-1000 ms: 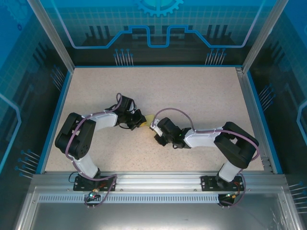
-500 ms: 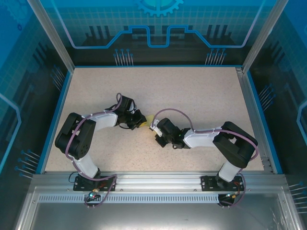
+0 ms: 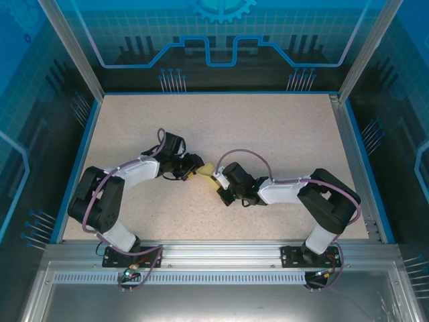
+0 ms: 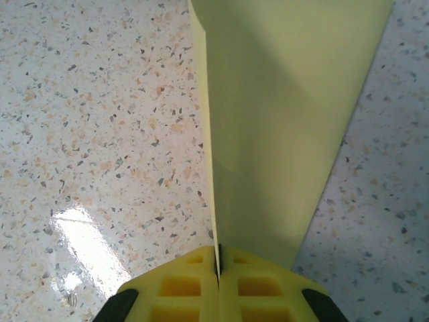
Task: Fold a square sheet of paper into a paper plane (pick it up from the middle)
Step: Fold the wing for the fifth time at the center of the table.
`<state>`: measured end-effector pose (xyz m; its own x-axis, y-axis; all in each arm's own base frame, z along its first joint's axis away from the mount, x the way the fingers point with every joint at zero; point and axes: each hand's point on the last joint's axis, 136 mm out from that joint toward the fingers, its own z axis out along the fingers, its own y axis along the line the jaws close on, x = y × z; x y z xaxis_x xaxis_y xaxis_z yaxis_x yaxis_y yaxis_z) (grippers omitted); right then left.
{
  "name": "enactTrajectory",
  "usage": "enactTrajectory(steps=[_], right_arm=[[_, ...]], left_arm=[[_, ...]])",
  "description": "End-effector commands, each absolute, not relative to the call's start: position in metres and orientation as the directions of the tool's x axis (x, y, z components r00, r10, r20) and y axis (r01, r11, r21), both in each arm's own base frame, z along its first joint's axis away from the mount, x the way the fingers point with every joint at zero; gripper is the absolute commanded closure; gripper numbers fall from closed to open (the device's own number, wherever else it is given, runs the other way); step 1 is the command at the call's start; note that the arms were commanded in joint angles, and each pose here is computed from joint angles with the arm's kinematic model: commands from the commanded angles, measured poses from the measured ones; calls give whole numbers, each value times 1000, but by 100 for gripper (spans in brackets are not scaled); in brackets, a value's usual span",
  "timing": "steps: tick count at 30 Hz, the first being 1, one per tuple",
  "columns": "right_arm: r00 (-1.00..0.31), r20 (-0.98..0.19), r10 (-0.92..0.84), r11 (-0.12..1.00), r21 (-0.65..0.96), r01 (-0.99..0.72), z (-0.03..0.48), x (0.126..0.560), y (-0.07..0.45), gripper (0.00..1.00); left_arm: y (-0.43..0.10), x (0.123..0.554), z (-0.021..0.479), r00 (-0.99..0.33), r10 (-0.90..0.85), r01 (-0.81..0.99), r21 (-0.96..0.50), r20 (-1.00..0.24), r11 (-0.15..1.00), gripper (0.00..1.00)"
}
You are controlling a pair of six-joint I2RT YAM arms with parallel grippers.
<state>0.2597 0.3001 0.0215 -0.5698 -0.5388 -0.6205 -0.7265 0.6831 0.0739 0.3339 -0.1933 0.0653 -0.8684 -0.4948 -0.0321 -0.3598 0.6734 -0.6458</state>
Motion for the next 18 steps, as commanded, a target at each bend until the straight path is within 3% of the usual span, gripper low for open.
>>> enactTrajectory(steps=[1, 18], right_arm=[[-628, -597, -499, 687, 169, -707, 21, 258, 305, 95], [-817, -489, -307, 594, 572, -566, 32, 264, 308, 94]], left_arm=[[-182, 326, 67, -860, -508, -374, -611, -53, 697, 49], [-183, 316, 75, -873, -484, -337, -633, -68, 697, 53]])
